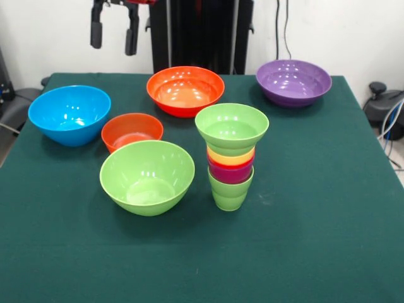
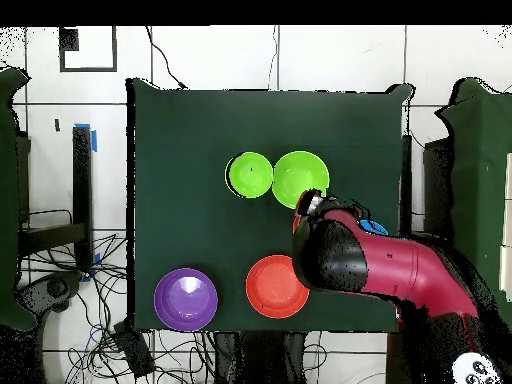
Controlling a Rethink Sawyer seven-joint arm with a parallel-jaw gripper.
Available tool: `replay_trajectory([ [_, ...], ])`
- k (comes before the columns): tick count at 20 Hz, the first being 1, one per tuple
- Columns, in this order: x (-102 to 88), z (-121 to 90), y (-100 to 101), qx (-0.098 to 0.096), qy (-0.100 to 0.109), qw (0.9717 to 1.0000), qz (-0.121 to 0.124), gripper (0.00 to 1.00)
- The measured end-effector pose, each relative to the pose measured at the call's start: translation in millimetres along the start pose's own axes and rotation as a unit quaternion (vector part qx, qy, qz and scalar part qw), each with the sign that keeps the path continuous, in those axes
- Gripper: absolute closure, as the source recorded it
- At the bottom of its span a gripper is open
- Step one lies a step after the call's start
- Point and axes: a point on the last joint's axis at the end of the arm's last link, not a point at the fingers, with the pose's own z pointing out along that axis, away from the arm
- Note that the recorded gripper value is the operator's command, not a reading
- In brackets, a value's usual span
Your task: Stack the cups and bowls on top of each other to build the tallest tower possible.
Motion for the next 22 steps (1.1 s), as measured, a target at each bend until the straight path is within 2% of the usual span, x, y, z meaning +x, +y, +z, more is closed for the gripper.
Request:
replay_trajectory([
  [4, 4.3, 11.9, -11.5, 0.001, -0.007, 0.9999, -0.013, 0.00],
  [8, 5.6, 33.2, -51.9, 0.001, -0.022, 0.9997, -0.012, 0.00],
  [10, 7.6, 38.7, -65.3, 0.002, -0.024, 0.9997, -0.011, 0.00],
  [12, 12.3, 49.7, -96.8, 0.006, -0.028, 0.9996, -0.007, 0.00],
  [14, 14.6, 53.5, -109.8, 0.008, -0.028, 0.9996, -0.004, 0.00],
  [15, 19.2, 58.9, -126.9, 0.010, -0.026, 0.9996, -0.001, 0.00],
  [17, 22.7, 62.5, -140.0, 0.012, -0.024, 0.9996, 0.003, 0.00],
  [18, 27.4, 66.5, -158.7, 0.015, -0.021, 0.9996, 0.011, 0.00],
  [20, 31.3, 69.3, -178.9, 0.018, -0.019, 0.9994, 0.022, 0.00],
  [21, 35.8, 72.0, -199.3, 0.023, -0.018, 0.9991, 0.032, 0.00],
  [22, 38.3, 73.6, -209.0, 0.026, -0.017, 0.9989, 0.036, 0.00],
])
